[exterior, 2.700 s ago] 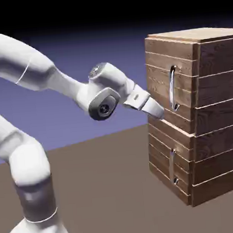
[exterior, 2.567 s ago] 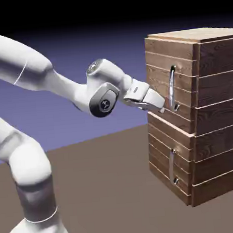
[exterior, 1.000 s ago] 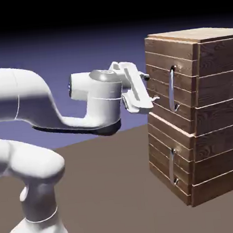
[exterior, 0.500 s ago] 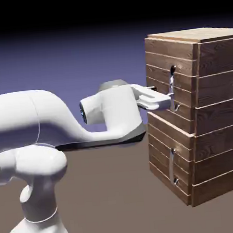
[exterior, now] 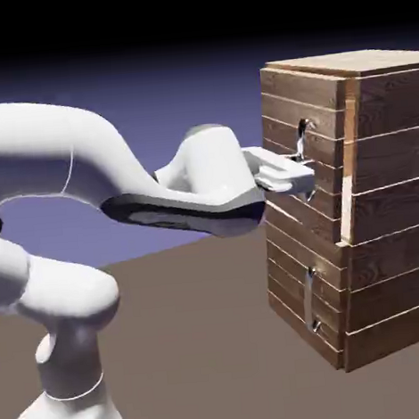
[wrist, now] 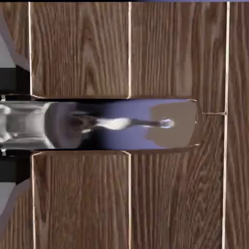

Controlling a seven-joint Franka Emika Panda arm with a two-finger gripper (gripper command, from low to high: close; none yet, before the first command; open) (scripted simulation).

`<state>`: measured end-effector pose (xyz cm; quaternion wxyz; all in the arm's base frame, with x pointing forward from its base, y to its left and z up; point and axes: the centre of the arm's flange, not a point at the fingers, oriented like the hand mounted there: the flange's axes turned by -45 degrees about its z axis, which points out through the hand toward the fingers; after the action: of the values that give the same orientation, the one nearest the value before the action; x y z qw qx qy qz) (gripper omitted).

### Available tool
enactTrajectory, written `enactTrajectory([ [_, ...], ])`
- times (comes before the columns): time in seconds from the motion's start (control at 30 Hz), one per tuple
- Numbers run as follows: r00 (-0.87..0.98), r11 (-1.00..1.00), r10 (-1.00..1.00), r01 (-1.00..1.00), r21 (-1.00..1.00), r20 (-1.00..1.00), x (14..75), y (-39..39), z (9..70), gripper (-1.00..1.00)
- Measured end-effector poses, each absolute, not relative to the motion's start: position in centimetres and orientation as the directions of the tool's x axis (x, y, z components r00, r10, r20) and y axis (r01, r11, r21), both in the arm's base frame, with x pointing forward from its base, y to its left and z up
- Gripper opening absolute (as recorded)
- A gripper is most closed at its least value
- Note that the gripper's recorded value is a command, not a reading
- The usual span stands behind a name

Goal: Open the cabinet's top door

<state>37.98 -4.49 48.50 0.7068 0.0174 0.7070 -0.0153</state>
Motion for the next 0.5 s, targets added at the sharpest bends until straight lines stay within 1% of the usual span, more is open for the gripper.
enactTrajectory([
  [0.5,0.0,0.939,0.0,0.345,0.0,-1.0,32.1,1.2,48.5,-1.0],
])
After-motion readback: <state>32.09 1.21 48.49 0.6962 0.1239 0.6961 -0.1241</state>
